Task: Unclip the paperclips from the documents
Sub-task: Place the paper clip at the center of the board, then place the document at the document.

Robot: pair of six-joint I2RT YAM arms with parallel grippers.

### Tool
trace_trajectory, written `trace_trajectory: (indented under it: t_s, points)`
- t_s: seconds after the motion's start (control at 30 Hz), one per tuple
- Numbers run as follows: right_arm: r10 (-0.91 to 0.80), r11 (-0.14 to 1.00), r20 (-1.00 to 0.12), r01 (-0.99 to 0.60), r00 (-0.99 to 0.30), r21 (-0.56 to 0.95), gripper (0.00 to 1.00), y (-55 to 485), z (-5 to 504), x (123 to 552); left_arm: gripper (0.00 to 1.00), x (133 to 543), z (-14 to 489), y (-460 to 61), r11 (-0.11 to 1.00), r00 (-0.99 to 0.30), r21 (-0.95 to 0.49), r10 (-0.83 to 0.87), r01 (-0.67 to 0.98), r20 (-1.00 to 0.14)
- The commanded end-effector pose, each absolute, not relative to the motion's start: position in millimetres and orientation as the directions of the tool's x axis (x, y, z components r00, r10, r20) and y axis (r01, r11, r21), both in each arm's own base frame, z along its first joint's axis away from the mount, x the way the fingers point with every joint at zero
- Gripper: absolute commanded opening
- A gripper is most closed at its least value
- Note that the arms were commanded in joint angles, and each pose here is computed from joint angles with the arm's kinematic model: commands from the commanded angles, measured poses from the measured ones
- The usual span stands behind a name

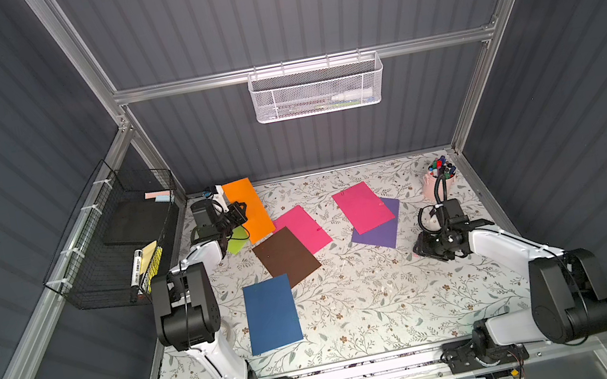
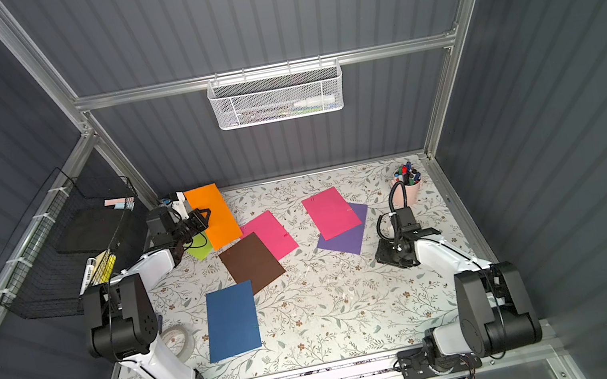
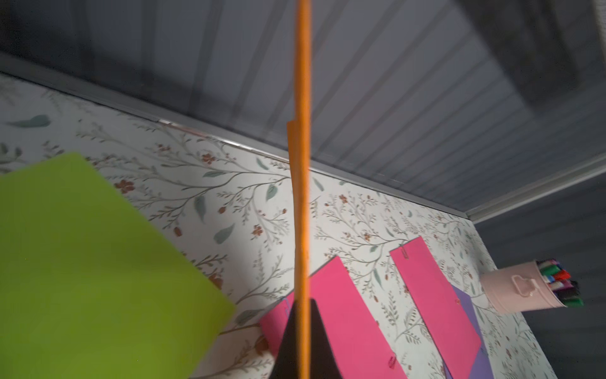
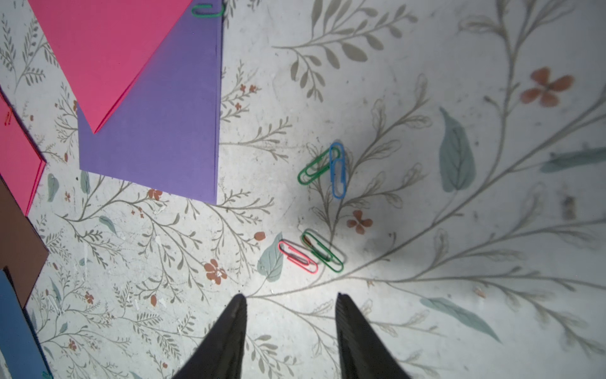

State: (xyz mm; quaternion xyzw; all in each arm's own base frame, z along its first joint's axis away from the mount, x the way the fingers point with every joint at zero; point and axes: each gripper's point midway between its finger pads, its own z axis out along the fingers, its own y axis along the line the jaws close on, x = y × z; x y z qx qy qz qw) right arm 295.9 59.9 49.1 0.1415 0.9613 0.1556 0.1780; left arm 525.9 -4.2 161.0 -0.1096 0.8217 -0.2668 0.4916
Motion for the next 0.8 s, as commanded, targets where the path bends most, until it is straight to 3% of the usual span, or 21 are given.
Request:
trace_trajectory:
  t_s: [0.0,0.17,0.3,0.37,0.43,0.57,0.67,0.77]
  points:
    - [0.321,0.907,-0.294,0.203,-0.901,0.368,0.50,64.4,60.3,296.0,0.00,541.2,155.6,27.4,0.845,-0.432,-0.535,-0.490,-0.022,-0.757]
    - [0.272,0.921,-0.289,0.161,-0.918,0.353,0.54,71.9,68.4,294.5,0.04,548.9,123.9,60.4,0.852,-0.434,-0.483,-0.520,-0.201,-0.736]
    - [0.198,0.931,-0.320,0.076,-0.927,0.358,0.56,92.4,78.5,299.7,0.29,547.8,113.8,77.9,0.848,-0.420,-0.450,-0.530,-0.281,-0.737]
    - [0.148,0.935,-0.328,0.024,-0.933,0.353,0.58,108.1,79.4,301.8,0.46,549.1,108.1,84.4,0.843,-0.424,-0.438,-0.536,-0.311,-0.730]
    - [0.108,0.936,-0.322,-0.014,-0.941,0.353,0.59,123.6,77.2,304.6,0.72,548.8,105.5,90.6,0.834,-0.417,-0.428,-0.547,-0.349,-0.726]
    - [-0.023,0.911,-0.325,-0.154,-0.945,0.383,0.60,170.5,78.7,304.8,0.98,537.0,114.1,106.1,0.817,-0.383,-0.381,-0.549,-0.433,-0.743]
    - [-0.129,0.871,-0.375,-0.285,-0.918,0.399,0.63,214.8,85.5,306.5,1.00,526.1,130.9,110.1,0.815,-0.361,-0.361,-0.538,-0.454,-0.761]
    - [-0.171,0.863,-0.371,-0.320,-0.913,0.391,0.65,232.9,80.3,309.1,1.00,516.7,142.7,99.1,0.834,-0.377,-0.349,-0.515,-0.427,-0.770]
